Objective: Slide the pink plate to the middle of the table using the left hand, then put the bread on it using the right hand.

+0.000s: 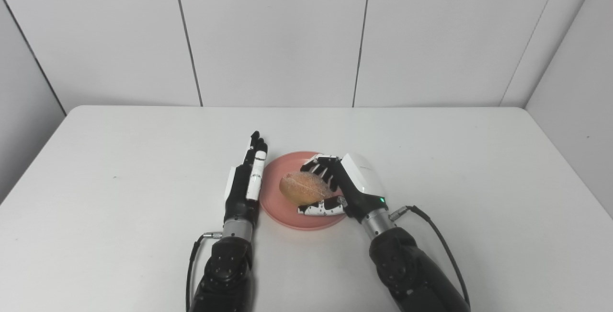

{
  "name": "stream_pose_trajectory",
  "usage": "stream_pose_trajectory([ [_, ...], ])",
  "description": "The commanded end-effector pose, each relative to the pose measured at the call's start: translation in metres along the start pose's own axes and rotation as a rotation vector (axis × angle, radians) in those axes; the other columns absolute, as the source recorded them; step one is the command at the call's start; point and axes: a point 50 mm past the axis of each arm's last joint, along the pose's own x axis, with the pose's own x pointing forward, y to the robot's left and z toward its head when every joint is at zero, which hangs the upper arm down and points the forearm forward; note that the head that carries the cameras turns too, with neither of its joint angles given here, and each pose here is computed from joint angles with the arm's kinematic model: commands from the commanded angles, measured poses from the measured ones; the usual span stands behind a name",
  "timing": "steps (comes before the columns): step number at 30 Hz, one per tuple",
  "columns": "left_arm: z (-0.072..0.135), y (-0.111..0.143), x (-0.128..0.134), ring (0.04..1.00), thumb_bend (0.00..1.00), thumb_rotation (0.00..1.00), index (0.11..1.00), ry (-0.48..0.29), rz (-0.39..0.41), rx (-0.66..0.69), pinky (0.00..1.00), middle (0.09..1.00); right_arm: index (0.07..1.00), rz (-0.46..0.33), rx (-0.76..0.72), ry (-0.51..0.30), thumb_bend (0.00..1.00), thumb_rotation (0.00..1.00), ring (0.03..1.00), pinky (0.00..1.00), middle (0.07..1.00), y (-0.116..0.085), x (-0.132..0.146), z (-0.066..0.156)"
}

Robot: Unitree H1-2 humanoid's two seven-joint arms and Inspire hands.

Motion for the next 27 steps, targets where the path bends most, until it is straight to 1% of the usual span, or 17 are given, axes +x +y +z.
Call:
stream_pose_trajectory([
  [1,0.001,0.002,0.004,1.000,0.52,1.00,0.978,0.006,0.001,-0.013,1.00,0.990,0.517,-0.062,-0.015,-0.108,0.52,0.00,0.404,0.30,0.467,-0.018,0.019,0.016],
  [3,0.002,0.002,0.004,1.000,0.51,1.00,0.976,0.002,-0.002,-0.013,1.00,0.986,0.522,-0.063,-0.016,-0.110,0.52,0.00,0.509,0.40,0.477,-0.018,0.019,0.015],
  [4,0.002,0.002,0.004,1.000,0.51,1.00,0.974,0.000,-0.002,-0.010,1.00,0.983,0.573,-0.063,-0.021,-0.114,0.52,0.04,0.550,0.44,0.531,-0.019,0.019,0.015],
  [5,0.002,0.002,0.004,1.000,0.50,1.00,0.971,-0.001,-0.002,-0.007,1.00,0.979,0.712,-0.063,-0.024,-0.116,0.52,0.17,0.633,0.53,0.674,-0.020,0.018,0.016],
  [6,0.002,0.002,0.004,1.000,0.50,1.00,0.970,-0.002,-0.001,-0.005,1.00,0.979,0.725,-0.060,-0.030,-0.118,0.52,0.18,0.641,0.54,0.688,-0.021,0.017,0.016],
  [8,0.003,0.002,0.004,0.996,0.50,1.00,0.966,-0.003,-0.001,-0.003,1.00,0.974,0.798,-0.055,-0.041,-0.124,0.55,0.36,0.714,0.63,0.769,-0.023,0.015,0.017],
  [10,0.003,0.002,0.004,0.994,0.50,1.00,0.964,-0.003,0.000,-0.002,1.00,0.972,0.832,-0.054,-0.054,-0.138,0.58,0.46,0.754,0.68,0.801,-0.024,0.013,0.017],
  [11,0.003,0.003,0.004,0.993,0.50,1.00,0.963,-0.004,-0.003,-0.003,1.00,0.971,0.843,-0.053,-0.058,-0.146,0.59,0.50,0.768,0.70,0.811,-0.025,0.012,0.017],
  [12,0.003,0.003,0.005,0.994,0.50,1.00,0.964,-0.006,-0.006,-0.004,1.00,0.973,0.871,-0.053,-0.061,-0.150,0.61,0.58,0.801,0.74,0.843,-0.025,0.011,0.018],
  [14,0.003,0.003,0.005,0.994,0.50,1.00,0.962,-0.004,-0.006,-0.010,1.00,0.971,0.924,-0.058,-0.055,-0.165,0.64,0.69,0.862,0.81,0.902,-0.028,0.009,0.019],
  [15,0.004,0.003,0.005,0.994,0.50,1.00,0.962,-0.002,-0.007,-0.013,1.00,0.970,0.926,-0.063,-0.050,-0.170,0.64,0.69,0.865,0.81,0.905,-0.030,0.008,0.020],
  [16,0.004,0.003,0.005,0.997,0.49,1.00,0.964,-0.001,-0.008,-0.016,1.00,0.973,0.944,-0.066,-0.048,-0.174,0.65,0.74,0.880,0.83,0.923,-0.032,0.007,0.020],
  [19,0.004,0.003,0.005,1.000,0.49,1.00,0.971,0.002,-0.014,-0.019,1.00,0.979,0.972,-0.078,-0.052,-0.182,0.67,0.81,0.891,0.82,0.945,-0.038,0.003,0.021],
  [23,0.006,0.004,0.006,1.000,0.48,1.00,0.972,0.003,-0.018,-0.027,1.00,0.980,0.987,-0.105,-0.036,-0.173,0.68,0.83,0.892,0.78,0.960,-0.046,-0.002,0.022],
  [25,0.006,0.005,0.006,1.000,0.48,1.00,0.973,0.002,-0.023,-0.027,1.00,0.979,0.987,-0.103,-0.014,-0.157,0.69,0.83,0.894,0.76,0.968,-0.050,-0.005,0.021],
  [27,0.007,0.006,0.005,1.000,0.47,1.00,0.976,-0.002,-0.026,-0.008,1.00,0.979,0.983,-0.089,-0.002,-0.140,0.69,0.84,0.911,0.76,0.973,-0.053,-0.009,0.019],
])
